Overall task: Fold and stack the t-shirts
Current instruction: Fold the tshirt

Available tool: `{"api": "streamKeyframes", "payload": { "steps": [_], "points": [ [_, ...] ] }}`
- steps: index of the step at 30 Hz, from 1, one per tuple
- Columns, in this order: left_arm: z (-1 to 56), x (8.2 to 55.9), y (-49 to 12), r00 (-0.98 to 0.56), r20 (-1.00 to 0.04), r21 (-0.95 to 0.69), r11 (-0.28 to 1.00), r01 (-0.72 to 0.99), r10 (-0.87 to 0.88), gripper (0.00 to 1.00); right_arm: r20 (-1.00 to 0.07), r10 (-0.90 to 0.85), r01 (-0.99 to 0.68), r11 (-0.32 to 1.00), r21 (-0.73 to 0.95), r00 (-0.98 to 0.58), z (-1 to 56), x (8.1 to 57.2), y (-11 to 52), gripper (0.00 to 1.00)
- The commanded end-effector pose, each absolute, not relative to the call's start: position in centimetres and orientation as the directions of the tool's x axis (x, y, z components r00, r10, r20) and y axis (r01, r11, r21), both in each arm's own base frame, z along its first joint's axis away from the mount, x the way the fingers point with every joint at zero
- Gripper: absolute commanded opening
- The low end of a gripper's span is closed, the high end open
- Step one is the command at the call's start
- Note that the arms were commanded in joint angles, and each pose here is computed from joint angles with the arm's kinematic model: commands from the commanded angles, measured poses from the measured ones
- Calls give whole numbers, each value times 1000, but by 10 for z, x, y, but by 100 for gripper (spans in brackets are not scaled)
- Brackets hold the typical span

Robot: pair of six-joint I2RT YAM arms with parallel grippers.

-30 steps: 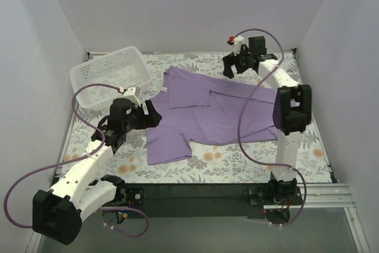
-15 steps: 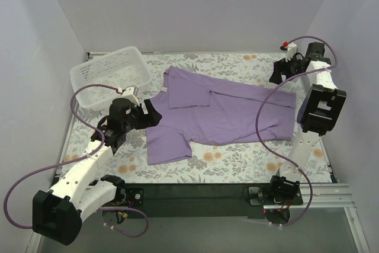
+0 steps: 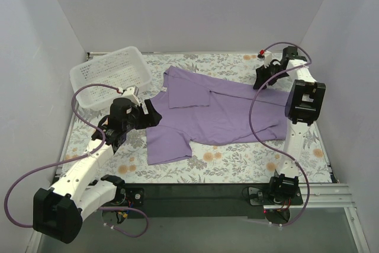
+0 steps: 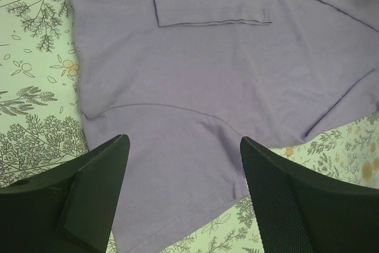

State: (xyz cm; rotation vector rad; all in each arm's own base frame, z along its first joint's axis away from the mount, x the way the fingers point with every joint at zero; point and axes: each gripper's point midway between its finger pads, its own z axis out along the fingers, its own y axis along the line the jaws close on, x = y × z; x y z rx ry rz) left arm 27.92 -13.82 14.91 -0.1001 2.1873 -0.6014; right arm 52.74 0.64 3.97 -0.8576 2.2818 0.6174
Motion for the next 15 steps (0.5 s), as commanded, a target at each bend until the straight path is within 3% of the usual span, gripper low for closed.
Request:
{"api": "streamKeyframes", "payload": {
  "steps": [1,10,15],
  "points": [
    [158,279,-139,-626,-732,-454,878,156,-268,75,-665,-438,-719,659,219,-604,37,517,14,70],
    [159,279,-139,-622,-735,-454,877,158,-269,74,-631,-455,-717,654,241,-628,25,506,13,51],
    [159,279,-138,-620,-737,-454,877,158,-270,74,-622,-460,-715,655,245,-634,21,506,12,32]
  ]
}}
